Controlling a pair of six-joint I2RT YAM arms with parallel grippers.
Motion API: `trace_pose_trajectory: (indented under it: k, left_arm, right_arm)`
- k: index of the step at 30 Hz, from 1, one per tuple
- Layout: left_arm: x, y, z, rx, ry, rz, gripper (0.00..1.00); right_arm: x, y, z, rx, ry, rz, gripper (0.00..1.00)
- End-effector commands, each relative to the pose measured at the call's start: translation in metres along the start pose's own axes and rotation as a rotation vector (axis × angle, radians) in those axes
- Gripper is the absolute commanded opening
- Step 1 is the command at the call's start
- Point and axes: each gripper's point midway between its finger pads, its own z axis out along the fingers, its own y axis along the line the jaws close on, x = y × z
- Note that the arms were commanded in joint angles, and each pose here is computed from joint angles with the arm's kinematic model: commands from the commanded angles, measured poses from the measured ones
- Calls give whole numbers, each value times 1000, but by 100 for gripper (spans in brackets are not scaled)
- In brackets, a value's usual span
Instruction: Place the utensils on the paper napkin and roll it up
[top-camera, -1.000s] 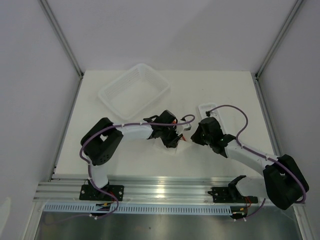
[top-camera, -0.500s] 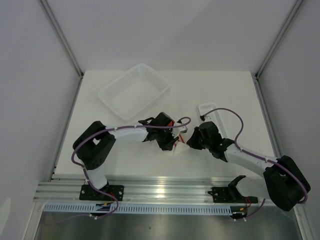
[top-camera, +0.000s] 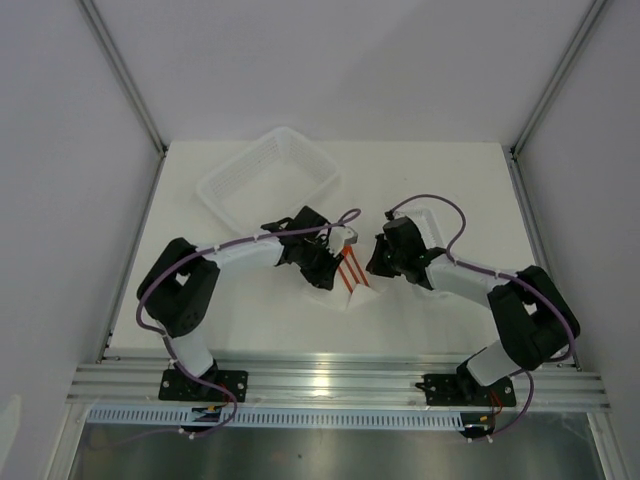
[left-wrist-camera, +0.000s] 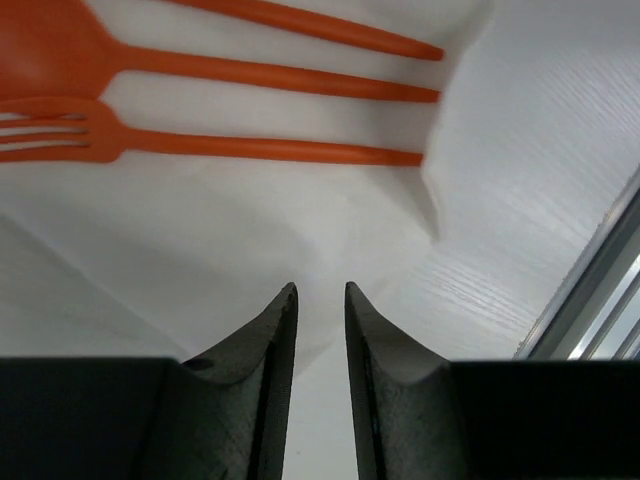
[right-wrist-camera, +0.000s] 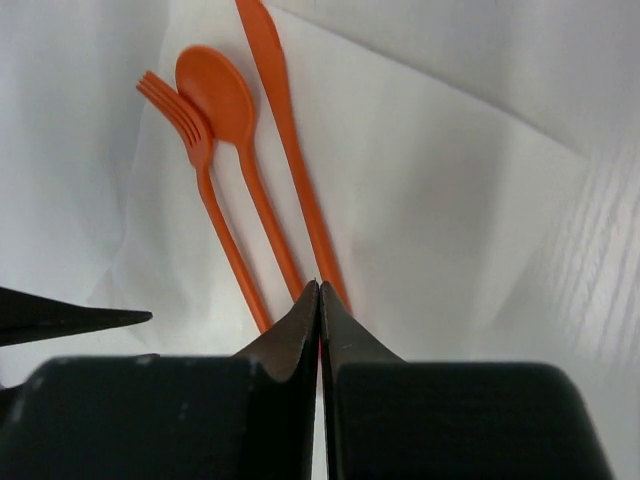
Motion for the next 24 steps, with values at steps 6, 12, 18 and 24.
trace_pose_trajectory:
  k: [6,12,18,24]
  left_arm:
    - [16,6,4,17,68,-214,30]
    - [22,24,11,11,119,-326,31]
    - [18,43,3,-48,102,-268,31]
    - [13,53,1,-73,108,-243,31]
  right_arm:
    - [-6,-19,24,110,9,-41,0]
    - [6,-38,26,186,31,-32,0]
    - [25,-29,29,153,60,-8,0]
    - [39,-6,27,93,72,17,0]
